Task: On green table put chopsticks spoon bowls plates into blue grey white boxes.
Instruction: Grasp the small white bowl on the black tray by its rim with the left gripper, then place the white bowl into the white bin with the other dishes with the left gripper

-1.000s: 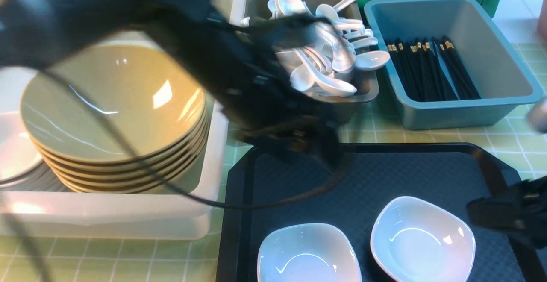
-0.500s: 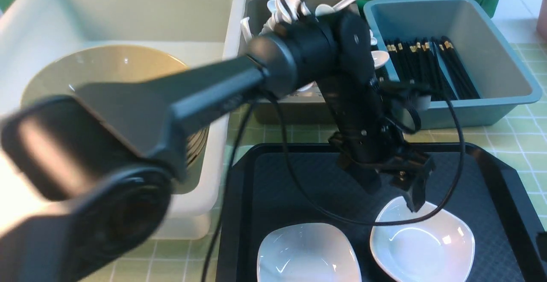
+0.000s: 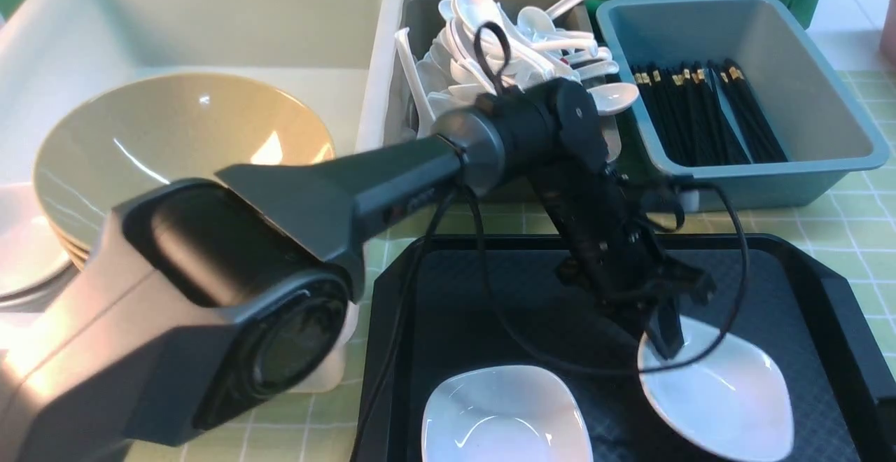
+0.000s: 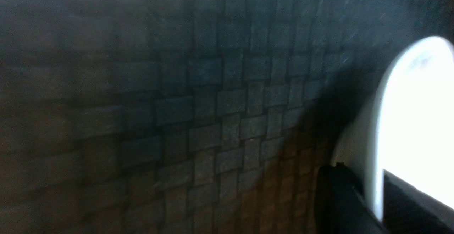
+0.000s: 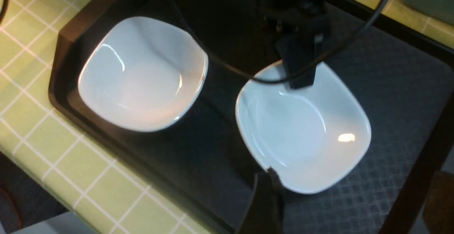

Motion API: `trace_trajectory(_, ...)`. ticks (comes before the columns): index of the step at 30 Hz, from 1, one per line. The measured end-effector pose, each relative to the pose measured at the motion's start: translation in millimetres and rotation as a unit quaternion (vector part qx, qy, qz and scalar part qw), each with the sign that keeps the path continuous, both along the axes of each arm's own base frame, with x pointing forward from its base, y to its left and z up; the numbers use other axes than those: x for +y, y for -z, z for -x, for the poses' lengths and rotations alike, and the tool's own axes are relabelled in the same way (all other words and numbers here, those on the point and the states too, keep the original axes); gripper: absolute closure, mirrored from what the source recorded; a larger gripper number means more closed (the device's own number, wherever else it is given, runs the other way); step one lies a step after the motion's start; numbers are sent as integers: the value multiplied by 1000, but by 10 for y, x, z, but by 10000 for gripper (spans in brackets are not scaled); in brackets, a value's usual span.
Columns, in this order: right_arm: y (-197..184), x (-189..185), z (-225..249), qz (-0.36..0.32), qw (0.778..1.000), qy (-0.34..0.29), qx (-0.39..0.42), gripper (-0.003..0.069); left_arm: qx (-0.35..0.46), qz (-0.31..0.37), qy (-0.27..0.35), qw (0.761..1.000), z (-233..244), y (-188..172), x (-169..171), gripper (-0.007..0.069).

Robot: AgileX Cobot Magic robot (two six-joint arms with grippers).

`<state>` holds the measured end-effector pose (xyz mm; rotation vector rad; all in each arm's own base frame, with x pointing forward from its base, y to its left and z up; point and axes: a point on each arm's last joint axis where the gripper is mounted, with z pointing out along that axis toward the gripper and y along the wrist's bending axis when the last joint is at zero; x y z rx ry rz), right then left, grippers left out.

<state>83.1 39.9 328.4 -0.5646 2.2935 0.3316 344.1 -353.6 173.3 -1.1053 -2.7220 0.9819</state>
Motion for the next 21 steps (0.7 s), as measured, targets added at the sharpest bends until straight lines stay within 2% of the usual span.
trace_trajectory(3,-10,11,-6,-1,1000,-5,-8,103,-19,6,-9,1000,-47,-179,82,610)
trace_trajectory(6,-80,71,-9,-3,999,-37,-16,113,-75,31,-43,996,-136,-815,389,610)
trace_trajectory(7,-91,74,-6,-3,999,-39,-18,116,-79,32,-43,995,-127,-856,397,610)
trace_trajectory(9,-232,138,-51,0,997,-75,-31,172,-128,48,-78,987,-147,-1370,731,610)
trace_trajectory(10,-241,152,-62,0,996,-80,-30,179,-136,52,-83,986,-140,-1454,792,610)
trace_trajectory(11,-373,212,-95,3,992,-117,-45,265,-164,63,-108,979,-91,-1769,1071,610)
trace_trajectory(12,-452,257,-120,0,989,-139,-53,329,-177,68,-126,974,-44,-1939,1264,610)
trace_trajectory(13,-468,266,-125,-1,988,-142,-54,329,-180,69,-129,973,-33,-1969,1304,610)
trace_trajectory(14,-583,346,-177,-14,983,-170,-60,465,-196,71,-166,964,82,-2198,1697,610)
trace_trajectory(16,-707,430,-242,-31,978,-195,-69,576,-207,69,-213,953,244,-2355,2183,610)
trace_trajectory(17,-749,452,-261,-34,976,-203,-75,594,-208,70,-222,950,316,-2382,2291,610)
trace_trajectory(18,-783,487,-285,-41,973,-214,-78,610,-213,69,-250,942,412,-2415,2551,610)
trace_trajectory(21,-841,614,-404,-67,963,-247,-87,631,-229,61,-356,904,734,-2413,3335,610)
